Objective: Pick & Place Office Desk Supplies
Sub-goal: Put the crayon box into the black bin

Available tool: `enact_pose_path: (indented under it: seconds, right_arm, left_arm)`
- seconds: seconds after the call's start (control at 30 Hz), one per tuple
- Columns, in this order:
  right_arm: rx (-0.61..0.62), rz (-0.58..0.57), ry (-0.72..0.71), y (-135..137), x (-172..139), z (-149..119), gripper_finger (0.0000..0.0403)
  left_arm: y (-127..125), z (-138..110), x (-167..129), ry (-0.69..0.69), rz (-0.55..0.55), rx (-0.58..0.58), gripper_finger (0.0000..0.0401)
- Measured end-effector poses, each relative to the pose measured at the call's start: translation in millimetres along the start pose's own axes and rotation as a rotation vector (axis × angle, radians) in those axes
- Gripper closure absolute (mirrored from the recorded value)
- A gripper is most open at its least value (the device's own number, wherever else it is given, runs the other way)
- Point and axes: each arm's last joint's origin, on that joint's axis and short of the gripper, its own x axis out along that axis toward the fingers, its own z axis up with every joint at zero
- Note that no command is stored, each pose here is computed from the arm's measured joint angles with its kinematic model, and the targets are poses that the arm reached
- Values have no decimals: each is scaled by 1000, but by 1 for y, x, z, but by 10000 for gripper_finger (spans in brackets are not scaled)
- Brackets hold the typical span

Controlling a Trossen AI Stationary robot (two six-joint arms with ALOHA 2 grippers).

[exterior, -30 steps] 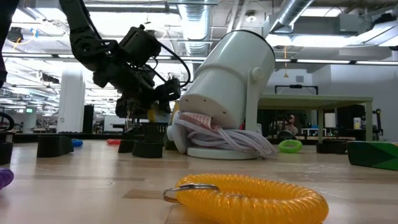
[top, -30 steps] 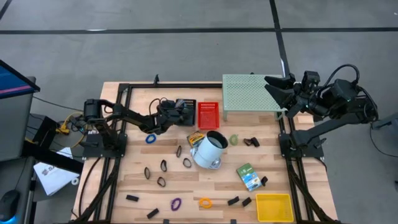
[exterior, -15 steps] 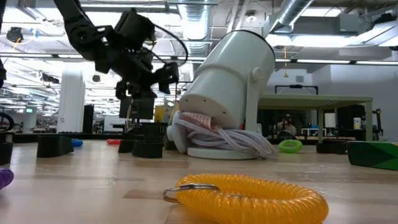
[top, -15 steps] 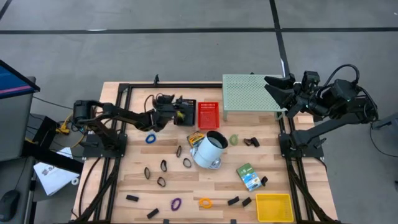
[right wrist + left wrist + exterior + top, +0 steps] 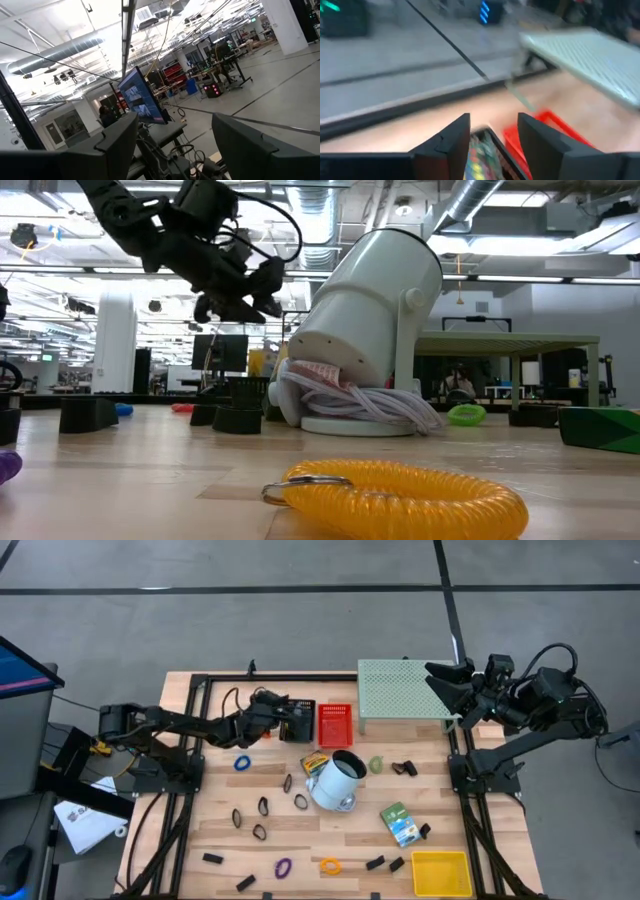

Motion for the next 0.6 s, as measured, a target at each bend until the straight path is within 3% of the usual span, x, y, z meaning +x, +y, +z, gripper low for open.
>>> enact_pose_path:
  seconds: [0.13, 0.2, 0.37, 0.5, 0.6]
  right_arm:
    - [10, 5, -15, 0, 0, 2, 153]
    - [11, 6, -15, 0, 0, 2, 153]
    - [13, 11, -16, 0, -1, 3, 153]
    - [16, 21, -10, 1, -3, 3, 153]
    - [17, 22, -12, 1, -3, 3, 153]
  left_arm:
    - [1, 30, 6, 176, -159, 56, 266]
    - [5, 50, 5, 220, -181, 115, 268]
    - [28, 110, 4, 331, -256, 60, 246]
    - [35, 129, 1, 551, -200, 111, 217]
    - [32, 141, -1, 612, -137, 210, 198]
